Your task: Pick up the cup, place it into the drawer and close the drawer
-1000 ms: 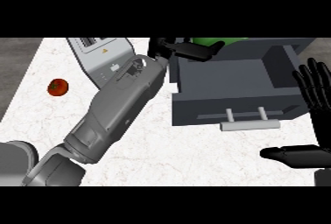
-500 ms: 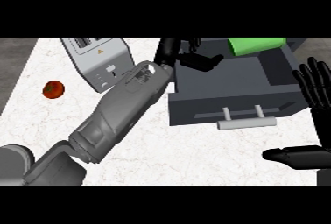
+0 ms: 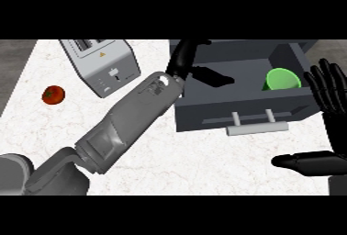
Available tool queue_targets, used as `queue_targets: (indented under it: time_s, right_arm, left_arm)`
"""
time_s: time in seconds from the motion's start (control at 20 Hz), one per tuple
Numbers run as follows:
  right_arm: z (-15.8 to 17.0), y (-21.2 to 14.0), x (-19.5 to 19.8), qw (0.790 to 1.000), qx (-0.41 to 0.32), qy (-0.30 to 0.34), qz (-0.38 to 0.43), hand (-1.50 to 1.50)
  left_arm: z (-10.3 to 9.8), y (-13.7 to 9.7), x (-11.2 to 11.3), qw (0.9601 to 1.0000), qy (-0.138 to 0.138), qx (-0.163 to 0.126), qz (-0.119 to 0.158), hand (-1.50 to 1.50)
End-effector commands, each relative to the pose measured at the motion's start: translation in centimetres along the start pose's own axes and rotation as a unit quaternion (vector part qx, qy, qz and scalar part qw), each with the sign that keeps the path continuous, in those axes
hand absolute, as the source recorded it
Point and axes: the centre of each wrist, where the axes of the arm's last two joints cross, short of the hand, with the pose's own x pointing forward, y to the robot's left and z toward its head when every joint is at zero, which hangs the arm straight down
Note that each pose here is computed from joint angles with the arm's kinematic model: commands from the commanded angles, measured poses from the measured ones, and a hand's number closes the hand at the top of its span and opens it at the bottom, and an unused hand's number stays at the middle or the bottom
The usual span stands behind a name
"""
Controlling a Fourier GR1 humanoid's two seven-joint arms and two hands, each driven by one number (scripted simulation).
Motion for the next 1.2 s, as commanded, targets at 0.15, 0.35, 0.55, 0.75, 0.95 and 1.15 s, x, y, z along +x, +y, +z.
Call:
queue_targets:
  time_s: [0.15,0.35,0.55,0.75,0.95,1.15]
  right_arm:
    - [-0.7,-0.1,0.3,0.998,0.027,-0.015,-0.061,-1.5]
    - [0.9,-0.8,0.4,0.993,0.063,-0.012,-0.097,1.5]
    - [2.2,-1.4,1.6,0.995,0.081,-0.013,-0.057,1.5]
    - [2.2,-0.6,3.9,0.99,0.133,0.005,0.035,1.5]
    - [3.6,-1.7,4.2,0.984,0.155,0.026,0.08,1.5]
    - [3.3,0.9,3.2,0.979,0.146,0.037,0.135,1.5]
  left_arm:
    - [0.9,-0.7,-0.6,0.9985,-0.044,0.028,0.015,-1.5]
    - [0.3,-1.5,2.7,0.9947,-0.081,0.028,0.055,-1.5]
    - [-0.1,-1.4,4.0,0.9913,-0.09,0.048,0.083,-1.5]
    - [-1.0,0.9,4.1,0.9906,-0.081,0.052,0.097,-1.5]
    - [-0.3,2.5,3.9,0.9871,-0.071,0.065,0.128,-1.5]
    - [-0.2,7.1,4.4,0.9874,-0.071,0.07,0.123,-1.5]
